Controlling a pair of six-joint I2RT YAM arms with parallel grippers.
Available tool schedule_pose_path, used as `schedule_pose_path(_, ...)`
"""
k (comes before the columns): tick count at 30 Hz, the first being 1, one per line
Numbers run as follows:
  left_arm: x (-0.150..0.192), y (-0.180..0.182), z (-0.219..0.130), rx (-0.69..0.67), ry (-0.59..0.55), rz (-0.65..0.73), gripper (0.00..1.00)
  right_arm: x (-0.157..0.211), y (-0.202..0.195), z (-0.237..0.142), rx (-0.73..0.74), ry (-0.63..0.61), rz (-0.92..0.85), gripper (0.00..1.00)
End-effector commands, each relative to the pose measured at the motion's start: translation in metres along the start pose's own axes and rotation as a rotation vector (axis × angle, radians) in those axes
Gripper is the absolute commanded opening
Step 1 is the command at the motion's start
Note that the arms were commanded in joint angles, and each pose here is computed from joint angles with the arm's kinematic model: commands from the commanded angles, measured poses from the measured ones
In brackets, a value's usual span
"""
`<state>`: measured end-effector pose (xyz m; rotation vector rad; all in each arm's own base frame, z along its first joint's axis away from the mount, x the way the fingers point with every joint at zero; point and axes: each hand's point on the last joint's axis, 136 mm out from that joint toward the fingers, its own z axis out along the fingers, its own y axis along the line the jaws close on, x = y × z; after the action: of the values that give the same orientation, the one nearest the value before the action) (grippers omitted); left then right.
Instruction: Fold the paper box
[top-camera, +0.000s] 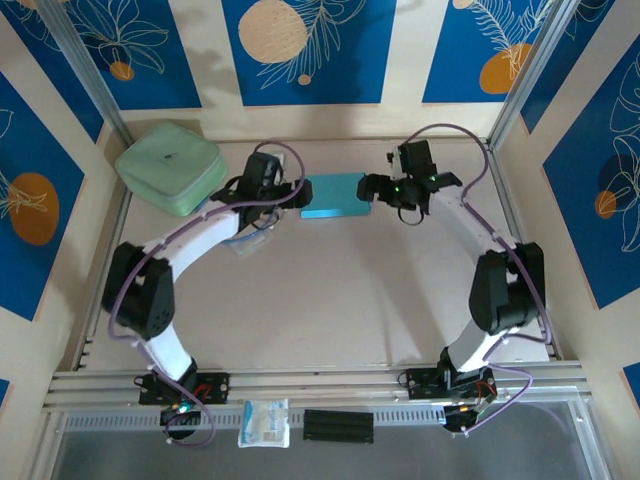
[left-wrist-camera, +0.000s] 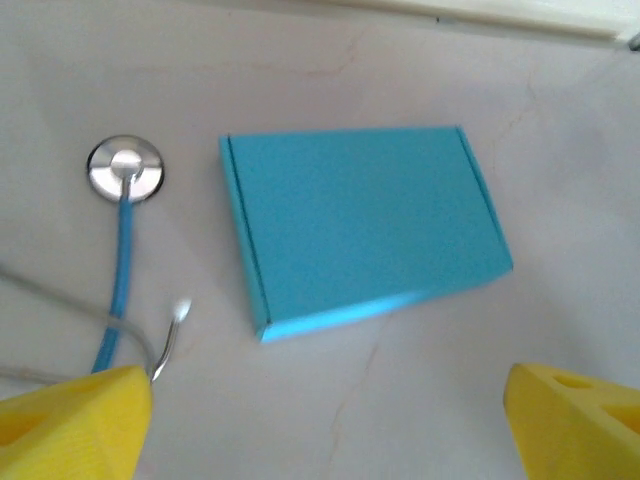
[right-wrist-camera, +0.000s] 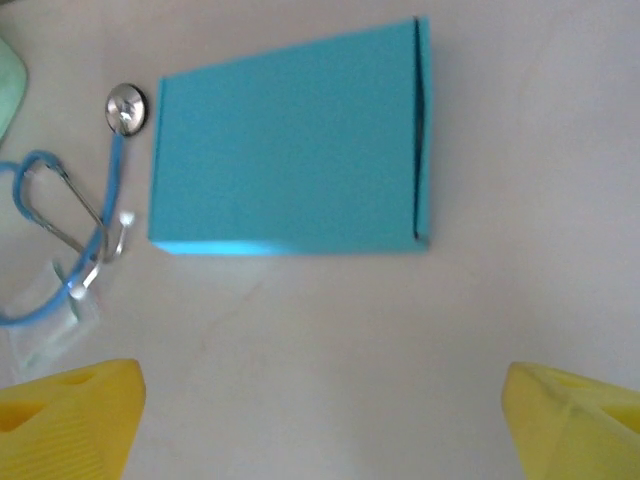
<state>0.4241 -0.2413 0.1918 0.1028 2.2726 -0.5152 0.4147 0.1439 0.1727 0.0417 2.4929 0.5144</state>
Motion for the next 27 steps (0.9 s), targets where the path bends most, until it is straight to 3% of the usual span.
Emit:
schedule_pose_path(1, -0.026, -0.016, -0.058, 0.08, -0.168, 0.082, 0.92, -0.003, 0.005, -0.05, -0.004, -0.148, -0.056, 0.94)
schedule_pose_path(5, -0.001, 0.007, -0.098, 0.019, -0.209, 0.16, 0.95, 0.025, -0.016, -0.08, 0.031, -0.272, -0.047, 1.0)
schedule_pose_path(12, 0.04, 0.066, -0.158, -0.176, -0.32, 0.222, 1.0, 0.06, -0.083, -0.108, 0.138, -0.545, 0.024, 0.99)
schedule_pose_path(18, 0.061, 0.113, -0.175, -0.385, -0.399, 0.27, 0.99, 0.071, -0.12, -0.084, 0.136, -0.56, 0.064, 0.99)
schedule_pose_path(22, 0.072, 0.135, -0.17, -0.49, -0.413, 0.326, 0.99, 0.057, -0.126, -0.058, 0.143, -0.509, -0.052, 0.99)
schedule_pose_path(27, 0.083, 0.16, -0.157, -0.572, -0.403, 0.367, 0.99, 0.034, -0.131, -0.025, 0.114, -0.583, -0.171, 0.99)
